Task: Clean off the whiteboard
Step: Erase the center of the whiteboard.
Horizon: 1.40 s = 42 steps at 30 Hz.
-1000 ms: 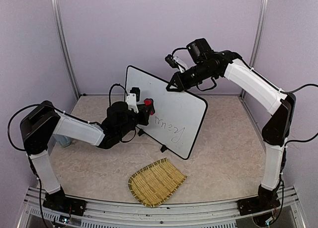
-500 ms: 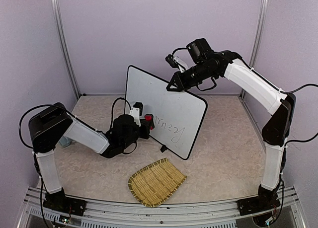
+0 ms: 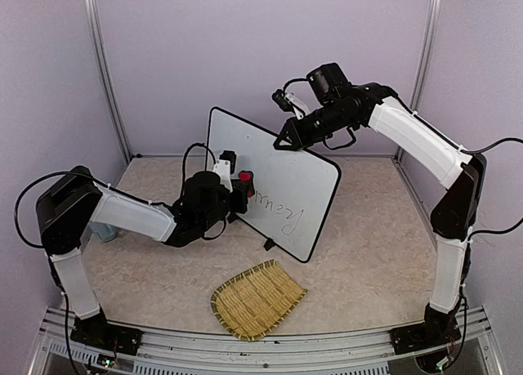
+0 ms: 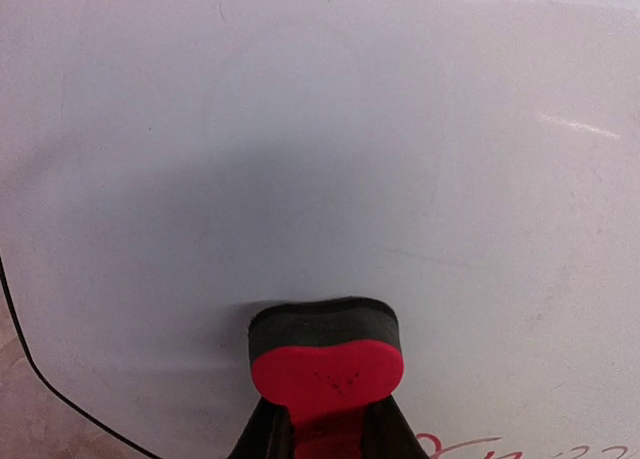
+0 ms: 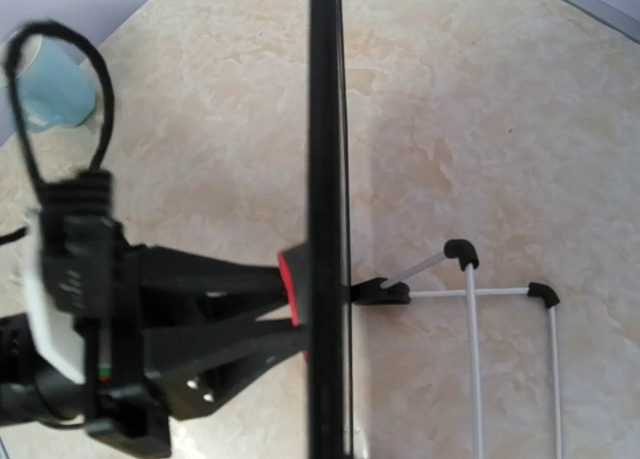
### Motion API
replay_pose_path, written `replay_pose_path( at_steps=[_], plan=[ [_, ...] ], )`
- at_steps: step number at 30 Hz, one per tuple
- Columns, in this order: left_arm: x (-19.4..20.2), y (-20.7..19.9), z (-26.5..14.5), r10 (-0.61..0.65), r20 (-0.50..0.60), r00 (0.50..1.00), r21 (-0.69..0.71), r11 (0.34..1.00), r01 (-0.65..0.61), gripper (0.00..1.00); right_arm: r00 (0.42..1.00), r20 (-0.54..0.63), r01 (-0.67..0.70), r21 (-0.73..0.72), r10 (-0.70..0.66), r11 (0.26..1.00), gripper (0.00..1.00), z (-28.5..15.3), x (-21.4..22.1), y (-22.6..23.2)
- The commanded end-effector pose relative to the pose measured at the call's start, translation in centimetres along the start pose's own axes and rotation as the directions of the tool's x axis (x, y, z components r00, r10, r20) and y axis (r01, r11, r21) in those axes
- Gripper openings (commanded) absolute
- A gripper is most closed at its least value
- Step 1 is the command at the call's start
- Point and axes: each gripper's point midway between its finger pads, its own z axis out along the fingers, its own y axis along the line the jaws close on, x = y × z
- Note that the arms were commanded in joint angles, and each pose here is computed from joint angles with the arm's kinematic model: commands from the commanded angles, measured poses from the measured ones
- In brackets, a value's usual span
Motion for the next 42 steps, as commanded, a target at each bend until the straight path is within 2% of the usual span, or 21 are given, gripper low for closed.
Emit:
replay_pose_path(
  at_steps=[1,10,24,29,33,42],
  plan=[
    [-7.9,-0.9,-0.7,-0.056,0.212,0.976,0.032,0.998,0.05,0.2,0.99,-0.139,-0.029,-0.236,-0.004,0.971,0.0,1.9,3.8,5.9],
    [-8.1,-1.9,-1.6,-0.055,0.236,0.97,0.091,0.995,0.035,0.2,0.99,-0.14,-0.028,-0.235,-0.005,0.972,0.0,2.0,3.9,5.8],
    [4.5,0.3,-1.1,-0.043,-0.025,0.999,0.034,0.998,0.044,0.19,0.99,-0.143,-0.031,-0.23,-0.003,0.973,0.0,2.1,3.9,5.7],
    [6.8,1.3,-0.9,-0.041,-0.07,0.997,0.0,0.999,0.041,0.19,0.989,-0.149,-0.035,-0.232,0.0,0.972,0.0,2.2,4.1,5.8],
    [4.8,1.4,-0.8,-0.052,-0.026,0.998,0.007,0.999,0.052,0.19,0.989,-0.147,-0.034,-0.23,0.0,0.973,0.0,2.1,4.0,5.8],
    [-4.1,-1.0,-1.1,-0.03,0.132,0.991,0.089,0.996,0.019,0.2,0.989,-0.15,-0.034,-0.228,-0.001,0.973,0.0,2.3,4.2,5.7]
  ],
)
